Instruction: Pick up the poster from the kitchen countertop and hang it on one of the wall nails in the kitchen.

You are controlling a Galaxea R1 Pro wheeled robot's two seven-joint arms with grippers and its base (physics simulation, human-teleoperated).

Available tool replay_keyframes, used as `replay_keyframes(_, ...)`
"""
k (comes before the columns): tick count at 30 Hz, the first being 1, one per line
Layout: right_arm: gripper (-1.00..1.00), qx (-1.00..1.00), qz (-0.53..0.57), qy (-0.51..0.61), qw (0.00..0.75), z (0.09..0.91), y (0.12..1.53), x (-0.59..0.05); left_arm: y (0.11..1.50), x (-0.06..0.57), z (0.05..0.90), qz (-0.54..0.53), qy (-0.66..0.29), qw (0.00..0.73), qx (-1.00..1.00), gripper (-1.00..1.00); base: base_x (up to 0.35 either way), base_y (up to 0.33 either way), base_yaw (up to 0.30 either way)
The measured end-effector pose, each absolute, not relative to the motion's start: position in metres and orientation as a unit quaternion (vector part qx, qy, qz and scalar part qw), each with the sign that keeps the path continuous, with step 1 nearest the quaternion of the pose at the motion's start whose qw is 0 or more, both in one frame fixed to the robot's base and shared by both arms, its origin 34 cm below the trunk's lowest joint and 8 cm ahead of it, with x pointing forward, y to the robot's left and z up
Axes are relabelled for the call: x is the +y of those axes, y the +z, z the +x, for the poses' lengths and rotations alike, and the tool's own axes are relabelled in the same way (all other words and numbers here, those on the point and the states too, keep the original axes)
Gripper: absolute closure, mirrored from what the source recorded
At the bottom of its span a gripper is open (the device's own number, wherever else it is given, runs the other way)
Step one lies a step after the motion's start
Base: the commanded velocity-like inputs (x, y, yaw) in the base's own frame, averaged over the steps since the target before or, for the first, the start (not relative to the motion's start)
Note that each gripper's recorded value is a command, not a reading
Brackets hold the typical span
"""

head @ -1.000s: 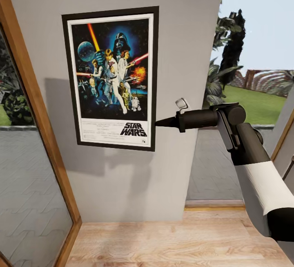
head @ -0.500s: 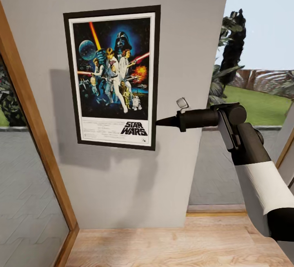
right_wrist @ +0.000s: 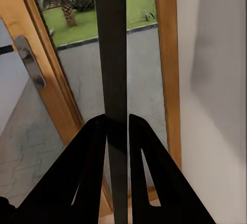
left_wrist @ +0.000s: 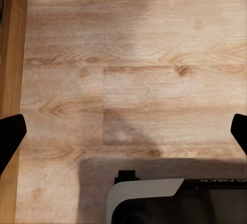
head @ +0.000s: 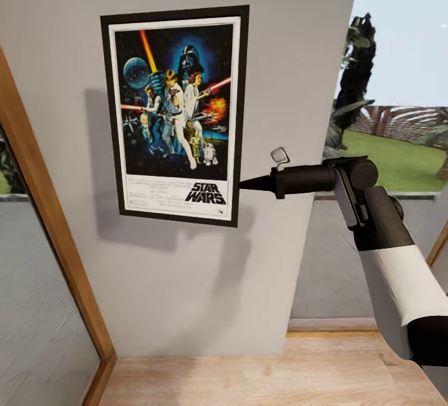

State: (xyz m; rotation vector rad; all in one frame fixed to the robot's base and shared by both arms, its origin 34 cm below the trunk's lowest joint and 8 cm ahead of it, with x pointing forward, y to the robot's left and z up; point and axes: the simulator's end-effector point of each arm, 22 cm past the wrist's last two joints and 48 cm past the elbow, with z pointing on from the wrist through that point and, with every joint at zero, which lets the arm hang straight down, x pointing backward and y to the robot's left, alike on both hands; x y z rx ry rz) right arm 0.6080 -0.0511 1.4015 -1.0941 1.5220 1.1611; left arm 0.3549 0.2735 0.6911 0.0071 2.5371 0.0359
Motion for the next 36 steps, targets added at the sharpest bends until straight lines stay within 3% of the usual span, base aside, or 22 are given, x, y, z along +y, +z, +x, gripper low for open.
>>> replay_keyframes(16, 1.0, 0.616, -0.443, 0.47, 0.451, 0.608, 1.4015, -0.0511, 0.691, 0.2736, 0.3549, 0.003, 0.014, 0.297, 0.955, -1.0, 0.096, 0.02, 0.0)
replay_keyframes(28, 1.0, 0.616, -0.443, 0.469, 0.452, 0.6079, 1.4015, -0.0512, 0.6912, 0.2737, 0.355, 0.002, 0.014, 0.298, 0.955, -1.0, 0.261, 0.001, 0.0)
replay_keyframes(36, 1.0, 0.616, -0.443, 0.47, 0.451, 0.6083, 1.4012, -0.0512, 0.6912, 0.2736, 0.3556, 0.003, 0.014, 0.298, 0.955, -1.0, 0.068, 0.0, 0.0)
